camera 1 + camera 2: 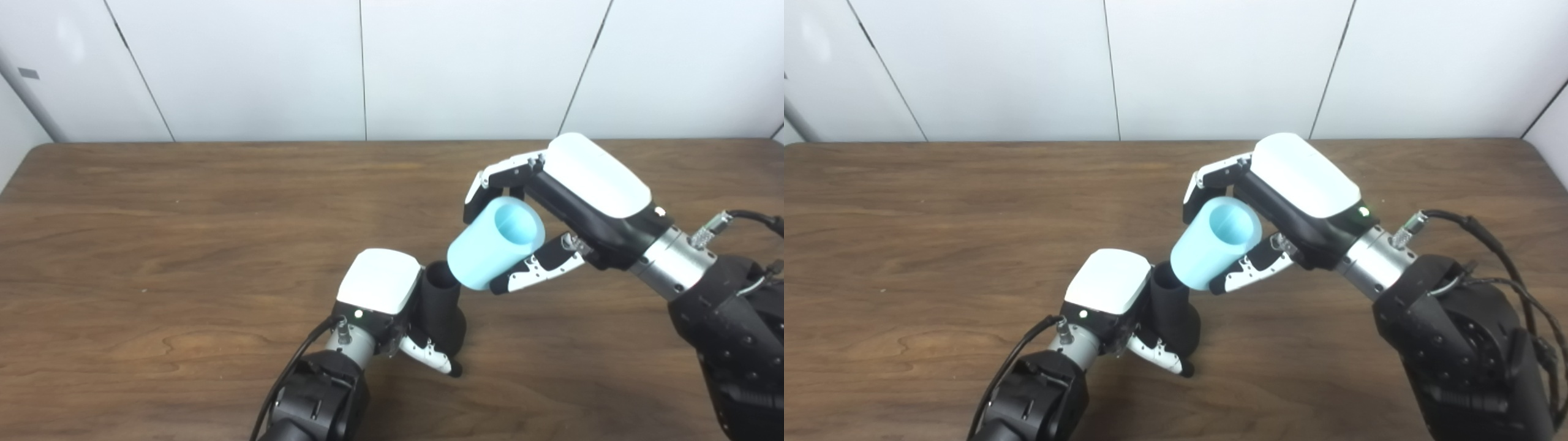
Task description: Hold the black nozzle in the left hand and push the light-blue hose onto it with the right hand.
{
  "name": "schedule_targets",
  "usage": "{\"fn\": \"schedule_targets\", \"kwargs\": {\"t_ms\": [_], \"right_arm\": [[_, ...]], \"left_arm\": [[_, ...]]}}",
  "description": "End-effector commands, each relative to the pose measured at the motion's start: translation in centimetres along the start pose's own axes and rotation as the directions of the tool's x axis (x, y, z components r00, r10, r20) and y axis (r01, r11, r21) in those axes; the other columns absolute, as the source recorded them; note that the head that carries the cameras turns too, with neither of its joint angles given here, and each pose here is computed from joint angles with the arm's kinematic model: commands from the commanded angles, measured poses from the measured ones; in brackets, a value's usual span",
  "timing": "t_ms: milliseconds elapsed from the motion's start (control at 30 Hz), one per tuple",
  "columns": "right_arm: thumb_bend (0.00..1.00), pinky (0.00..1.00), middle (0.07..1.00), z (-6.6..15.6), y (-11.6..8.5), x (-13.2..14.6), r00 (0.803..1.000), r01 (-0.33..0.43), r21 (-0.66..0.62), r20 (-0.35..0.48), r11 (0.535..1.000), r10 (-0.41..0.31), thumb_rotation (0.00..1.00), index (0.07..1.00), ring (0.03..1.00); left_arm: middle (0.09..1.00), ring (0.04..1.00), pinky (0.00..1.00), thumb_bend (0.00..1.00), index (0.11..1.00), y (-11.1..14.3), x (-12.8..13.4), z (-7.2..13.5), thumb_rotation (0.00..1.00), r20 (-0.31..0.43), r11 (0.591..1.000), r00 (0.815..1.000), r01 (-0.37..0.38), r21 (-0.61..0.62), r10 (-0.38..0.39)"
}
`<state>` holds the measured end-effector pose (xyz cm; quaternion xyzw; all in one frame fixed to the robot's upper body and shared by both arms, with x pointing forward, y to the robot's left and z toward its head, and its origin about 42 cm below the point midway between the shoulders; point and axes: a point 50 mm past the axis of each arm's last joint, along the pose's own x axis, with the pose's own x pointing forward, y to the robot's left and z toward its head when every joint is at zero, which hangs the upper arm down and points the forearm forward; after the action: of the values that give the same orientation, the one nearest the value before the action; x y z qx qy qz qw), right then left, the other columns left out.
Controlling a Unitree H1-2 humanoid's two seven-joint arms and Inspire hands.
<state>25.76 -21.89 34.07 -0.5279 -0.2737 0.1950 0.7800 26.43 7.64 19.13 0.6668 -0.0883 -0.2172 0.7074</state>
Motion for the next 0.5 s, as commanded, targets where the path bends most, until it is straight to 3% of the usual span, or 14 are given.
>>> {"fn": "schedule_targets", "kwargs": {"t_ms": [0,467], "right_arm": [[0.53,0.42,0.508,0.6,-1.4,0.0,0.998,0.062,-0.031,0.037,0.998,-0.06,0.0,0.468,0.55],[0.53,0.43,0.509,0.5,0.4,0.5,0.999,0.033,0.015,-0.009,0.999,-0.033,0.0,0.472,0.551]], "left_arm": [[0.553,0.663,0.75,0.51,0.448,-1.2,-0.3,1.0,0.0,0.054,0.996,0.995,0.087,0.007,-0.087],[0.544,0.646,0.74,0.52,0.457,-1.1,-0.8,1.1,0.0,0.057,0.997,0.995,0.079,0.014,-0.08]]}}
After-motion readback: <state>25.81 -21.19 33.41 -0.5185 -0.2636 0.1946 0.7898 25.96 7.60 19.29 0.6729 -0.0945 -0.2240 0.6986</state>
